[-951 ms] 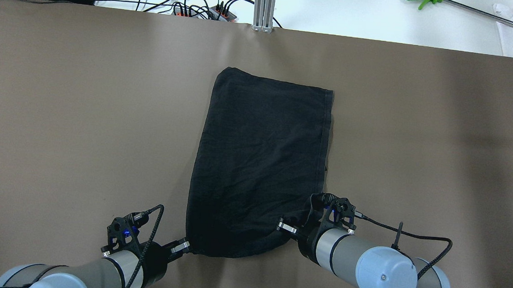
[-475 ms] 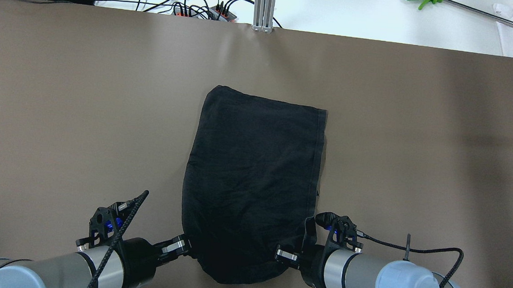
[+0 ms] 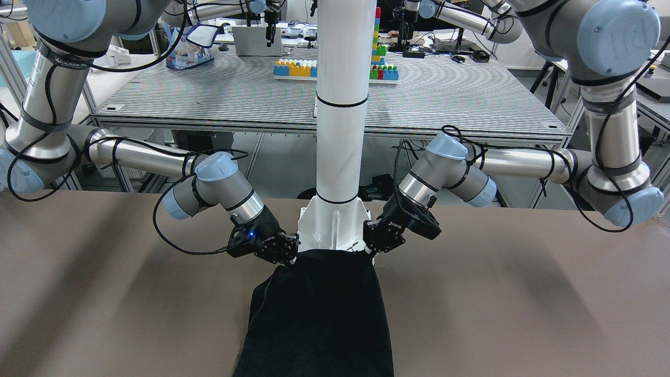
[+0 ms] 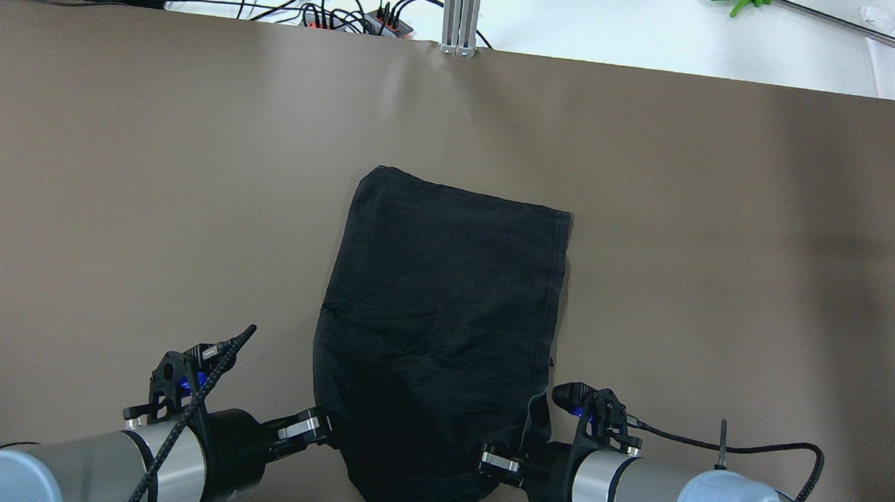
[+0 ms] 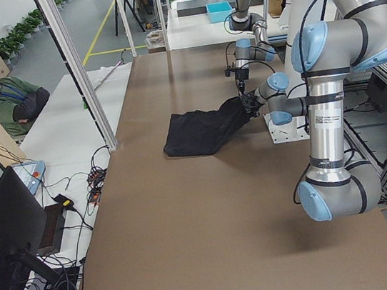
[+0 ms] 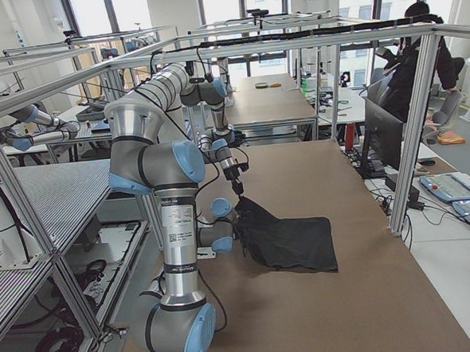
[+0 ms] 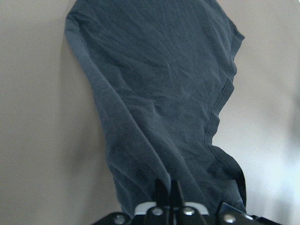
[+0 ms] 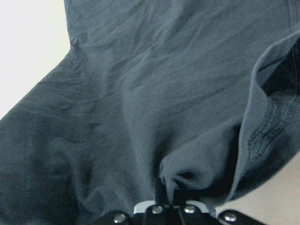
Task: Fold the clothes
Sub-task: 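Lift both near corners and fold them over toward the far edge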
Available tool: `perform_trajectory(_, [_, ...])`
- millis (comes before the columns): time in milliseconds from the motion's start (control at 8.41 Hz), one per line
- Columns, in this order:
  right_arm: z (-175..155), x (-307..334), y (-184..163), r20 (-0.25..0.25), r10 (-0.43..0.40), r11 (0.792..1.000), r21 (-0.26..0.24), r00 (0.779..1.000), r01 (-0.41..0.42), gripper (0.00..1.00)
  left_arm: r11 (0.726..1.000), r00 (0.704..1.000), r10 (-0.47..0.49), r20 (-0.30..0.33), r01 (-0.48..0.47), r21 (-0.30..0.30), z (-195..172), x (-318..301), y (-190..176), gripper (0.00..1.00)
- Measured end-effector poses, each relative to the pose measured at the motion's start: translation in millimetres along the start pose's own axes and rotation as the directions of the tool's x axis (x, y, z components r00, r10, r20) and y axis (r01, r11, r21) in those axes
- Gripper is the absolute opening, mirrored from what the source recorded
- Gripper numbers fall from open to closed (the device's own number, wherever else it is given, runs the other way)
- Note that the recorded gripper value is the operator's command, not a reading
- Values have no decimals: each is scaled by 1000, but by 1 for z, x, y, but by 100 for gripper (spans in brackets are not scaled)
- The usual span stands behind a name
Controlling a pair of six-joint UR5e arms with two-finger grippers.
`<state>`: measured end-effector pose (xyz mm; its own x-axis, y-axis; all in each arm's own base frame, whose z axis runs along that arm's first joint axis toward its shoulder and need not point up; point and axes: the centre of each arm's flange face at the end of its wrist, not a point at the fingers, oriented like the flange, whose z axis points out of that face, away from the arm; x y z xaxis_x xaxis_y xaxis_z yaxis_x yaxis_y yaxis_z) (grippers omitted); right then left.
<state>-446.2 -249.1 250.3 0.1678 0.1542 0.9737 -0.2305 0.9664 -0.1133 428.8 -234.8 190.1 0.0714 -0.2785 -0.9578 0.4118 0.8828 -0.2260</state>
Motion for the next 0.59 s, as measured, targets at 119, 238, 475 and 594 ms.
perform_trajectory(119, [-6,-8,-18,13,3,999,36,1000,-3,0,1000,1000,7,3,-7,12,-1,3,-20,0])
perform_trajectory(238, [-14,-14,-42,25,5,996,84,1000,-7,0,1000,1000,4,9,-4,24,-2,6,-44,0])
perform_trajectory(475, [-23,-22,-83,34,5,988,153,999,-11,0,998,1000,-10,27,9,61,-1,9,-92,0])
perform_trajectory(594, [-19,-24,-97,29,6,985,174,1000,-11,0,997,999,-19,34,16,82,5,12,-112,0])
